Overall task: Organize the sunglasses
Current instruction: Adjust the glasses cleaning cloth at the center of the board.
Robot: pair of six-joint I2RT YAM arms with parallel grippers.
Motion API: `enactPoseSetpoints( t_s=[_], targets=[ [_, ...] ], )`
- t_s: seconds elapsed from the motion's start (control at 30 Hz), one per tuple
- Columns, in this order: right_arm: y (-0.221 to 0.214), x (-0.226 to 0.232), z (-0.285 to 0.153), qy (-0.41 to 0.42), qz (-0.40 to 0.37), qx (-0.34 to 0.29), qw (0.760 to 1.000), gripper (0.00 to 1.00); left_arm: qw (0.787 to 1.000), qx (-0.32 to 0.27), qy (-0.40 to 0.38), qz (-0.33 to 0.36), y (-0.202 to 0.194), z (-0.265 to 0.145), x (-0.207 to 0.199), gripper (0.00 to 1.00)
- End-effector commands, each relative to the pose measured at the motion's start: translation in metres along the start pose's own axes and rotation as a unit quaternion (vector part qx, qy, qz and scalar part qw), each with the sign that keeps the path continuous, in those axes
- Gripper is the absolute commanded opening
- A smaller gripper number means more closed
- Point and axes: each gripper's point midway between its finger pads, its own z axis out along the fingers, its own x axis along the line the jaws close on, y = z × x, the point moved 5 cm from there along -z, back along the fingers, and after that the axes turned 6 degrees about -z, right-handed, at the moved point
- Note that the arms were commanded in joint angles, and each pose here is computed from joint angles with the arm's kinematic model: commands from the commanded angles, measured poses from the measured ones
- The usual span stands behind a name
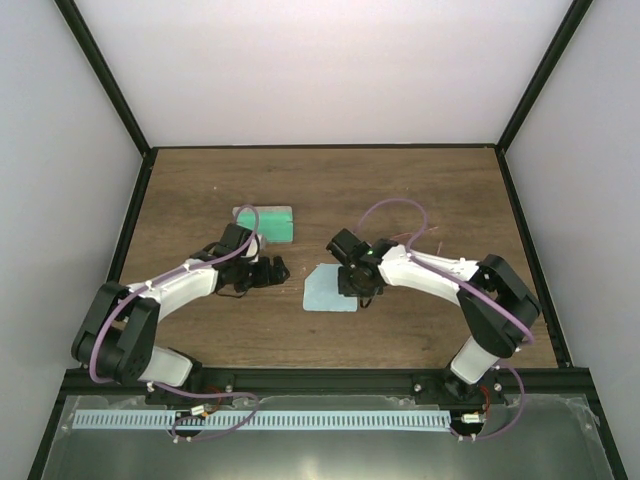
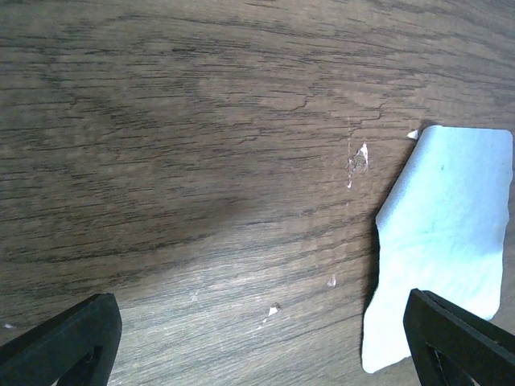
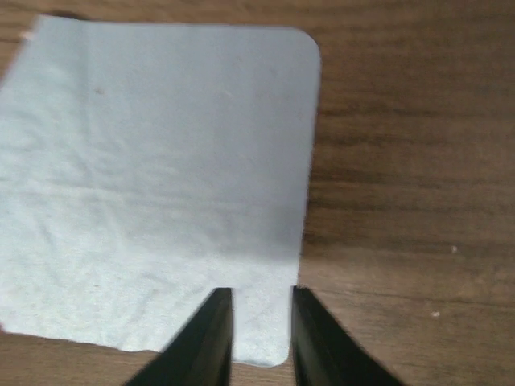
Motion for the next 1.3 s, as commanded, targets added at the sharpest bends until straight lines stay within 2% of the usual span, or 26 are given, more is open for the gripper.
enactPoseSetpoints(
  t_s=[0.0,0.07,0.1,0.3,0.6,0.87,1.03,1.13,1.27],
  targets=[
    [0.029,0.020,-0.020,0.028,-0.001,-0.049,0.998,0.15,1.000,-0.003,-0.011,0.009,0.001,-0.006,-0.005,0.98],
    [0.030,0.028,-0.013,0.052,-0.003,-0.041,0.998,0.03,1.000,-0.002,-0.009,0.008,0.002,-0.005,-0.004,0.98],
    [0.024,0.033,-0.005,0.072,-0.003,-0.025,0.997,0.01,1.000,-0.002,-0.007,0.008,0.002,-0.005,-0.004,0.98],
    [-0.020,0.018,0.031,0.092,0.037,0.039,0.994,0.01,1.000,-0.004,0.001,0.005,0.000,-0.006,-0.001,0.98],
    [-0.057,-0.026,0.018,0.043,0.059,0.058,0.996,0.01,1.000,0.000,-0.003,0.003,-0.001,0.000,0.001,0.99],
    [-0.045,-0.032,-0.014,0.047,0.068,0.023,0.996,0.01,1.000,0.002,-0.010,0.004,0.002,0.005,-0.003,1.00],
    [-0.020,-0.014,-0.032,0.076,0.053,-0.005,0.996,0.03,1.000,-0.003,-0.027,0.013,0.005,0.000,-0.012,1.00],
    [-0.002,0.007,-0.032,0.115,0.040,-0.016,0.992,0.03,0.999,-0.009,-0.031,0.018,0.008,-0.002,-0.017,1.00],
    [0.006,0.027,-0.014,0.162,0.038,0.010,0.986,0.05,0.999,-0.011,-0.026,0.020,0.010,-0.006,-0.018,1.00]
  ],
)
